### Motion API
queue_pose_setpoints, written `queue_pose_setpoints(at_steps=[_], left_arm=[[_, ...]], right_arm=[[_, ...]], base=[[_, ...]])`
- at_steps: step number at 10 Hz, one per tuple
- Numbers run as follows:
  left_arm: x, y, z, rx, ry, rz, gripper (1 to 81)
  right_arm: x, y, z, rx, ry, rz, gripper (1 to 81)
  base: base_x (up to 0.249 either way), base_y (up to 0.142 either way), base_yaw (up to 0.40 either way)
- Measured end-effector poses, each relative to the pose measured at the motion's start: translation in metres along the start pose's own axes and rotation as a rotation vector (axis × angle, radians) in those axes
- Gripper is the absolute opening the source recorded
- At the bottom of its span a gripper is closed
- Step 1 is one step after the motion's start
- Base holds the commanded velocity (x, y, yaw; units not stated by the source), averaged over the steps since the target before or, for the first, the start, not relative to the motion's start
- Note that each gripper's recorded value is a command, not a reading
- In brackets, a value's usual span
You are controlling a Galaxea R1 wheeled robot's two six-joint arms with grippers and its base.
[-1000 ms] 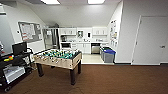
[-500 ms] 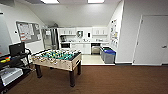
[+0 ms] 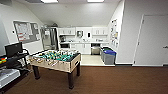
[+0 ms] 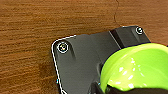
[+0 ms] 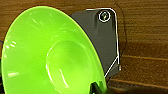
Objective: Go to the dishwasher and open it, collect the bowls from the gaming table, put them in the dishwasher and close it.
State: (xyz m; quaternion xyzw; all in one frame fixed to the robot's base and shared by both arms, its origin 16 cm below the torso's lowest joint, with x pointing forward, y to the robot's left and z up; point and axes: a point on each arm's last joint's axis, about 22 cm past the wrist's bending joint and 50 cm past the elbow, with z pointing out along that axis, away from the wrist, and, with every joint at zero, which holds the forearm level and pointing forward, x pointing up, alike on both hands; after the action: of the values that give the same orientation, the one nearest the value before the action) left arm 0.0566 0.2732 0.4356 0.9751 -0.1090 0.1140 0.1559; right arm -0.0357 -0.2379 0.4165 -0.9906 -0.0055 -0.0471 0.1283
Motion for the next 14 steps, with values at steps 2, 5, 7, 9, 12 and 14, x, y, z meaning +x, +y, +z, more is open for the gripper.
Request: queue_pose_setpoints(at_steps=[2,5,7,9,12,14], left_arm=[[-0.0013,0.0007,0.0000,-0.001,-0.002,0.000,1.0],[-0.0010,0.0008,0.0000,-0.002,-0.001,0.001,1.0],[-0.0042,-0.0012,-0.0012,0.001,-0.004,0.000,1.0],[-0.0022,-0.0018,-0.0011,0.002,-0.002,0.001,1.0],[-0.0039,-0.0009,-0.0011,0.000,-0.004,0.000,1.0],[-0.0003,-0.0008,-0.0004,0.000,-0.001,0.001,1.0]], right_arm=[[-0.0012,-0.0001,0.0000,0.000,-0.002,0.000,1.0],[-0.0025,-0.0003,-0.0001,0.000,-0.003,0.000,1.0],[-0.0025,-0.0002,-0.0001,0.000,-0.002,0.000,1.0],[-0.0015,-0.0003,0.0000,0.001,-0.002,0.000,1.0],[-0.0019,-0.0005,0.0000,0.001,-0.002,0.000,1.0],[-0.0014,-0.0003,0.0000,0.000,-0.002,0.000,1.0]], base=[[0.146,-0.070,0.000],[0.146,0.000,0.000],[0.156,0.000,0.000],[0.161,0.000,0.000],[0.162,0.000,0.000],[0.162,0.000,0.000]])
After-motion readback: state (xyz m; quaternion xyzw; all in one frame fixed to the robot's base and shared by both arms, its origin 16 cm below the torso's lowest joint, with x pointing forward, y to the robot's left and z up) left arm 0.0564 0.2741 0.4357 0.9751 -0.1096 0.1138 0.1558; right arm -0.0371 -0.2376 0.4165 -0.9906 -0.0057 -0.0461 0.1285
